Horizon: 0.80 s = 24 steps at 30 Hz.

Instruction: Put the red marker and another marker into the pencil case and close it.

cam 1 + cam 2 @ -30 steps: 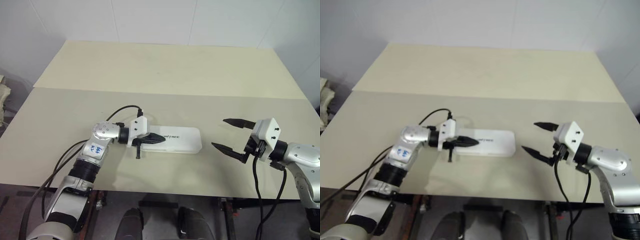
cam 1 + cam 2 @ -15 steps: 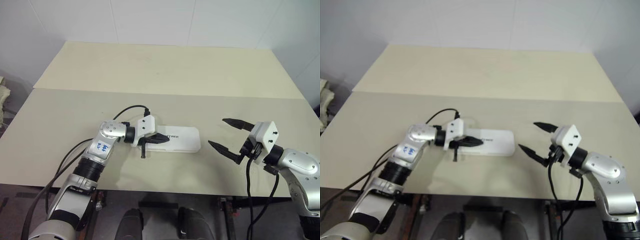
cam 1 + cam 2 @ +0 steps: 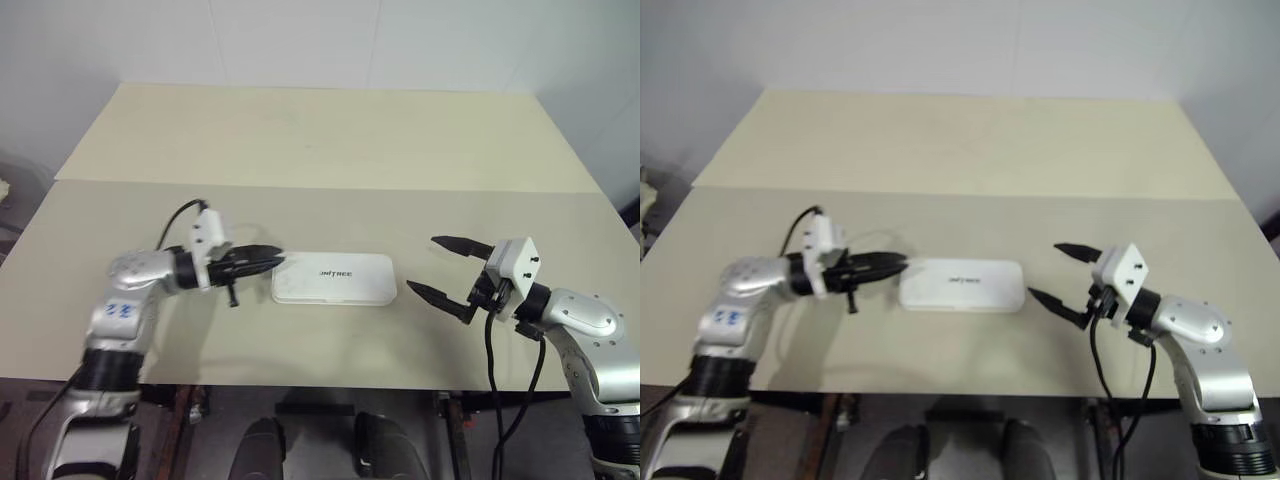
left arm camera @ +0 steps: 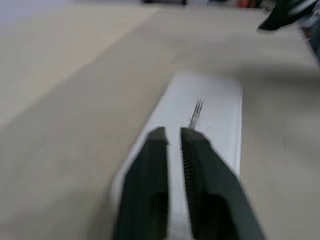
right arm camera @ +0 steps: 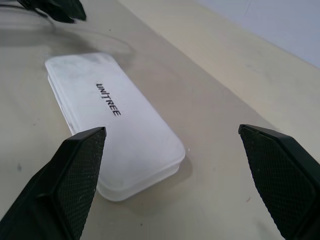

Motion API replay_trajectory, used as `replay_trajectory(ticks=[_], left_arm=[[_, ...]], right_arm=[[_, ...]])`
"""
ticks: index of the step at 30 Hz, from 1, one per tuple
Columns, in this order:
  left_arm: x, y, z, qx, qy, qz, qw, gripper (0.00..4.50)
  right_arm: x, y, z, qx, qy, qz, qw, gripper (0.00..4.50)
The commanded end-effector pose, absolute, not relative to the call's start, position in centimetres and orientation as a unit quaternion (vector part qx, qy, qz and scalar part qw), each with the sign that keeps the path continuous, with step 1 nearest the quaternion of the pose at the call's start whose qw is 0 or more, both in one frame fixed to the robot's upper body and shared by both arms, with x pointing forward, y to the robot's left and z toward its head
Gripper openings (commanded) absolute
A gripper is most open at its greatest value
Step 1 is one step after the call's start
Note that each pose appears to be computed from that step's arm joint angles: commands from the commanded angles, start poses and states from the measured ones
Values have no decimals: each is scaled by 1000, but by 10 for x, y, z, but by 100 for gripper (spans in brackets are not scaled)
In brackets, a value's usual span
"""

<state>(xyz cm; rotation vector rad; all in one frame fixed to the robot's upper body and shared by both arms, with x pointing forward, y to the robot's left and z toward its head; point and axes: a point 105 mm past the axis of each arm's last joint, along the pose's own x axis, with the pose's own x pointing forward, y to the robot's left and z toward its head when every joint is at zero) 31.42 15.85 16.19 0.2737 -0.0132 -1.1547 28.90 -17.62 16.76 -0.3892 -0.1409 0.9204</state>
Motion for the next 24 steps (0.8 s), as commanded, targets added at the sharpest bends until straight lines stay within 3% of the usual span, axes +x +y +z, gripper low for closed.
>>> replay_trajectory(ticks=[1, 8, 24], left_arm=[[298, 165, 176, 137, -34, -550, 823, 199], [292, 184, 182, 157, -55, -527, 833, 444], [297, 180, 195, 162, -79, -527, 831, 448]], right_arm=[[289, -179, 181, -208, -90, 453, 862, 450], [293, -185, 187, -217, -94, 466, 853, 450], [281, -192, 186, -194, -104, 450, 865, 450]])
